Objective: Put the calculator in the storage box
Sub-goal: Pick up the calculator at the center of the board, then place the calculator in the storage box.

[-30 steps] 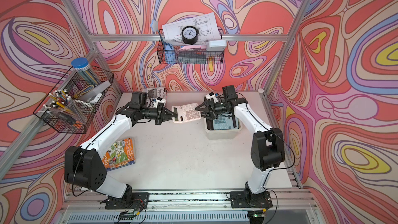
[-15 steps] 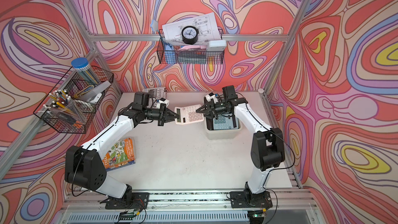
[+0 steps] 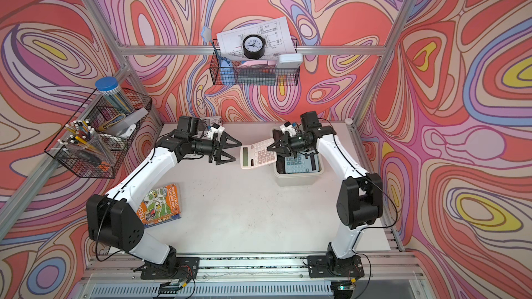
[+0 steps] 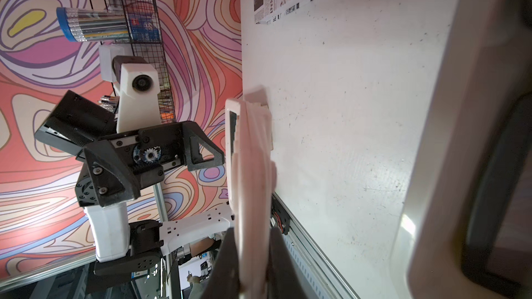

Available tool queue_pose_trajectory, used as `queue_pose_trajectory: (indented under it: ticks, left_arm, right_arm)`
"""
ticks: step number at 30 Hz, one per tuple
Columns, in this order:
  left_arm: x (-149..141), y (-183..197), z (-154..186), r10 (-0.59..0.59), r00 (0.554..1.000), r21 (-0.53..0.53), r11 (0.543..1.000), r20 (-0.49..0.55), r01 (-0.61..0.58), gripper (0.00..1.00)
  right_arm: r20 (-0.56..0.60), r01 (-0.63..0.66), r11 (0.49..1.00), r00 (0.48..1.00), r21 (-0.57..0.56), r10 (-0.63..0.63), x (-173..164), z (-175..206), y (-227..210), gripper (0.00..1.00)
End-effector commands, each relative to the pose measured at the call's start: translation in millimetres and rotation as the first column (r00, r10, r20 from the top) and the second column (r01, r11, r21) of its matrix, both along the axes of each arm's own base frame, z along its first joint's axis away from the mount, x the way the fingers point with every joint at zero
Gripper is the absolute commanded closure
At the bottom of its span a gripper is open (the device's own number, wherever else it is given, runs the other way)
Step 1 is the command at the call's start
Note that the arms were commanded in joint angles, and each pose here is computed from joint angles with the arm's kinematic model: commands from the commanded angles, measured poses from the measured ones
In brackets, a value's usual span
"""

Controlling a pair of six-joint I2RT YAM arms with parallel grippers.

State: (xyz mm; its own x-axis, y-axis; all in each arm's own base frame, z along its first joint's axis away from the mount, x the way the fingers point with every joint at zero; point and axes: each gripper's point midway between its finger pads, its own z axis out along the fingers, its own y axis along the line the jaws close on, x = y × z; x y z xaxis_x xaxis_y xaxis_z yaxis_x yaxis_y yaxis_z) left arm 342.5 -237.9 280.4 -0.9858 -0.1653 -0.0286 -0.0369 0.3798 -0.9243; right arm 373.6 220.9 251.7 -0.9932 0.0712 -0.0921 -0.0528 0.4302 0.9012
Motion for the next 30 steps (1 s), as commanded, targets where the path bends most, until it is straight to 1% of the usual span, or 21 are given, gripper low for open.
queue_pose_trajectory:
  ticks: [1, 4, 6, 7, 10, 13, 17, 21, 26, 30]
  left_arm:
    - [5.6, 8.4, -11.4, 0.026, 1.0, 0.077, 0.997, 0.003, -0.026, 0.11]
    - [8.8, 11.7, -12.9, 0.041, 0.999, 0.103, 0.994, 0.011, -0.042, 0.07]
    - [9.6, 11.9, -14.1, 0.04, 0.999, 0.104, 0.994, 0.007, -0.04, 0.02]
    - [10.1, 11.3, -15.3, 0.037, 0.999, 0.103, 0.994, 0.0, -0.037, 0.02]
    - [12.4, 11.4, -17.6, 0.039, 0.999, 0.11, 0.993, -0.007, -0.038, 0.01]
    - [15.3, 14.0, -17.8, 0.047, 0.999, 0.141, 0.989, 0.005, -0.047, 0.02]
    - [16.6, 17.0, -26.7, 0.036, 0.999, 0.196, 0.98, -0.033, -0.029, 0.01]
    - [17.2, 20.5, -25.1, 0.027, 1.0, 0.234, 0.972, -0.013, -0.024, 0.02]
    - [23.9, 18.4, -20.3, 0.036, 0.999, 0.216, 0.976, 0.014, -0.039, 0.01]
    - [27.3, 16.7, -17.7, 0.031, 0.999, 0.202, 0.979, 0.034, -0.037, 0.01]
  right_arm:
    - [0.122, 0.059, 0.997, 0.991, -0.048, -0.053, 5.4, 28.2, -25.4, 1.0]
    - [0.15, 0.127, 0.986, 0.983, -0.111, -0.109, 9.2, 28.0, -52.6, 1.0]
    - [0.175, 0.187, 0.973, 0.971, -0.133, -0.163, 12.5, 31.0, -76.3, 1.0]
    - [0.185, 0.223, 0.965, 0.963, -0.137, -0.196, 14.2, 33.5, -89.3, 1.0]
    - [0.198, 0.304, 0.943, 0.941, -0.134, -0.275, 16.7, 35.6, -123.6, 1.0]
    - [0.18, 0.319, 0.935, 0.94, -0.157, -0.29, 13.3, 25.8, -140.3, 1.0]
    - [0.153, 0.313, 0.937, 0.945, -0.154, -0.291, 10.8, 13.1, -142.4, 1.0]
    - [0.105, 0.28, 0.947, 0.958, -0.154, -0.266, 8.6, -4.1, -140.1, 1.0]
    - [0.052, 0.247, 0.952, 0.969, -0.183, -0.241, 5.9, -26.6, -140.7, 1.0]
    - [0.024, 0.226, 0.957, 0.974, -0.18, -0.225, 4.9, -34.8, -139.6, 1.0]
